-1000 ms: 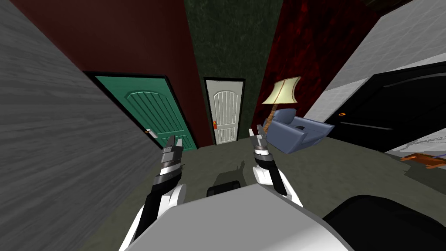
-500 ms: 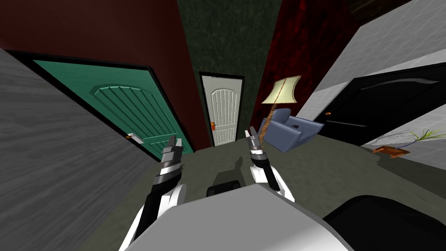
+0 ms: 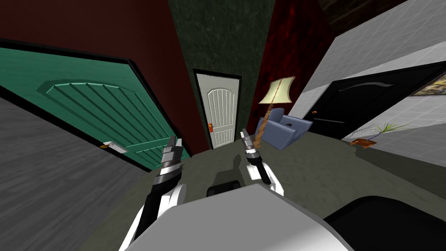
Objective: Pull the door open
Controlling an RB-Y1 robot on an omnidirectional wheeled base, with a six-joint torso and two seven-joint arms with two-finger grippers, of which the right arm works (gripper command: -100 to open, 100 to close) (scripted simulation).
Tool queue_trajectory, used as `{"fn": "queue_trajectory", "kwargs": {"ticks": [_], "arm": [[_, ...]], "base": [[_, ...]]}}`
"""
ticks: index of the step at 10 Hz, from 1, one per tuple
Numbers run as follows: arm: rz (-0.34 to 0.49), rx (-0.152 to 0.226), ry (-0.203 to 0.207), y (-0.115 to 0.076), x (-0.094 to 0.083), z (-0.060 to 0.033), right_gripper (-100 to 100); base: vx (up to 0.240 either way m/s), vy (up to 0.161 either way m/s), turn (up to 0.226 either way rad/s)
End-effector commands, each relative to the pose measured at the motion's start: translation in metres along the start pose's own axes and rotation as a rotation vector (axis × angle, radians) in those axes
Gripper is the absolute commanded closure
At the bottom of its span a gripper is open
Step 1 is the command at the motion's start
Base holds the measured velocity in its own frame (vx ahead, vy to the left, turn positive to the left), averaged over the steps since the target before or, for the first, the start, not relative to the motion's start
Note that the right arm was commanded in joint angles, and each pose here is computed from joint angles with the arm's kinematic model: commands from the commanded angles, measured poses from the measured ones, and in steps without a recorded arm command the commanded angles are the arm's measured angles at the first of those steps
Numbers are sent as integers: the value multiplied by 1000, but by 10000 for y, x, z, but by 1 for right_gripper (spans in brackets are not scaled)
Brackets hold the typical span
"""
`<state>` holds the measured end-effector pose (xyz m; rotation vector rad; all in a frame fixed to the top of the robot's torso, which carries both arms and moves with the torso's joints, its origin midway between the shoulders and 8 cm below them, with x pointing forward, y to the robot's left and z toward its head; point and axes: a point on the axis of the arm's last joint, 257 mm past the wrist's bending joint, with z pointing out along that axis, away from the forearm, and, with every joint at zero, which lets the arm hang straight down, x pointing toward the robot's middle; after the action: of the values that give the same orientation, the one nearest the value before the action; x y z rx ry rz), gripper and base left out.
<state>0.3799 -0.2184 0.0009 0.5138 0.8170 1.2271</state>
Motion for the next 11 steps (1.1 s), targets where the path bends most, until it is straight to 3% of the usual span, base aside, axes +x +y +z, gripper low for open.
{"fn": "queue_trajectory", "kwargs": {"ticks": [1, 11], "arm": [[-39, 14, 44, -112, 175, -24, -100], [-199, 46, 235, -586, 995, -83, -100]], "base": [[151, 132, -226], [113, 81, -151]]}}
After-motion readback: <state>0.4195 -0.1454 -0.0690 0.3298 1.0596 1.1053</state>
